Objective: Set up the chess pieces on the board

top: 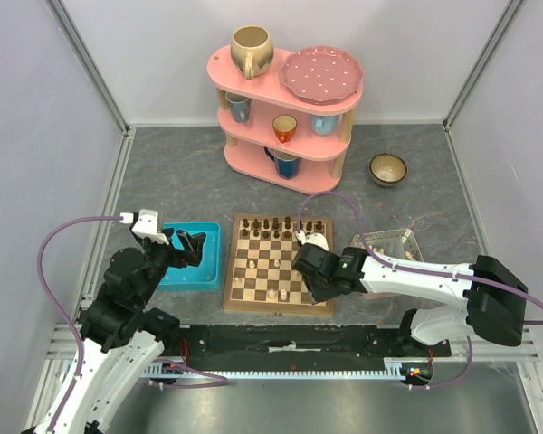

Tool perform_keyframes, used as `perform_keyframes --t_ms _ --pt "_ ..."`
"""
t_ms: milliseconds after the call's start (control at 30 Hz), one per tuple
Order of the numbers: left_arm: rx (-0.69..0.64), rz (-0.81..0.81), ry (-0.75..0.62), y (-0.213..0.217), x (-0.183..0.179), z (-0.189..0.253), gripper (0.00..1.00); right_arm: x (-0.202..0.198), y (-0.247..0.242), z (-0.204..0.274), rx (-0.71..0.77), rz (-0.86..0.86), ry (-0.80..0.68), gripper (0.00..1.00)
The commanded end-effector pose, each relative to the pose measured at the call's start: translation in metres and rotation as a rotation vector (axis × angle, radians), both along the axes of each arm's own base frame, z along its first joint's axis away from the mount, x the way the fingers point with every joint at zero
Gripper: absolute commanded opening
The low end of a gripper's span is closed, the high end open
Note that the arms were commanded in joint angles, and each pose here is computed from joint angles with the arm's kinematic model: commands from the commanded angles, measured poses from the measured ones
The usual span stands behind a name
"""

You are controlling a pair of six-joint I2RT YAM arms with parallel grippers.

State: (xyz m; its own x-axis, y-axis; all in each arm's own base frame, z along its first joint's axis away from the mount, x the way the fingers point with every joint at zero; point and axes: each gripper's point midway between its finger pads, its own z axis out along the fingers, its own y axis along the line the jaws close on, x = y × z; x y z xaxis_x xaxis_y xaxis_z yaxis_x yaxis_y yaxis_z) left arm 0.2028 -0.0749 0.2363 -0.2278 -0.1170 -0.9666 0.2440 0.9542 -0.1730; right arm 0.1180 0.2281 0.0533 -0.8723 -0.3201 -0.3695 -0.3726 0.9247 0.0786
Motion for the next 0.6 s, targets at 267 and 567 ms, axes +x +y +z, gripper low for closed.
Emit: perform_keyframes --t_ms 267,567 --pt "-0.021 -0.008 -0.03 -0.003 0.002 0.007 0.9 0.029 0.027 0.045 0.083 0.017 -0.137 0.5" --pt "-0.022 -0.005 -0.032 -0.002 0.001 0.007 0.9 0.051 0.052 0.035 0.079 0.036 -0.141 0.51"
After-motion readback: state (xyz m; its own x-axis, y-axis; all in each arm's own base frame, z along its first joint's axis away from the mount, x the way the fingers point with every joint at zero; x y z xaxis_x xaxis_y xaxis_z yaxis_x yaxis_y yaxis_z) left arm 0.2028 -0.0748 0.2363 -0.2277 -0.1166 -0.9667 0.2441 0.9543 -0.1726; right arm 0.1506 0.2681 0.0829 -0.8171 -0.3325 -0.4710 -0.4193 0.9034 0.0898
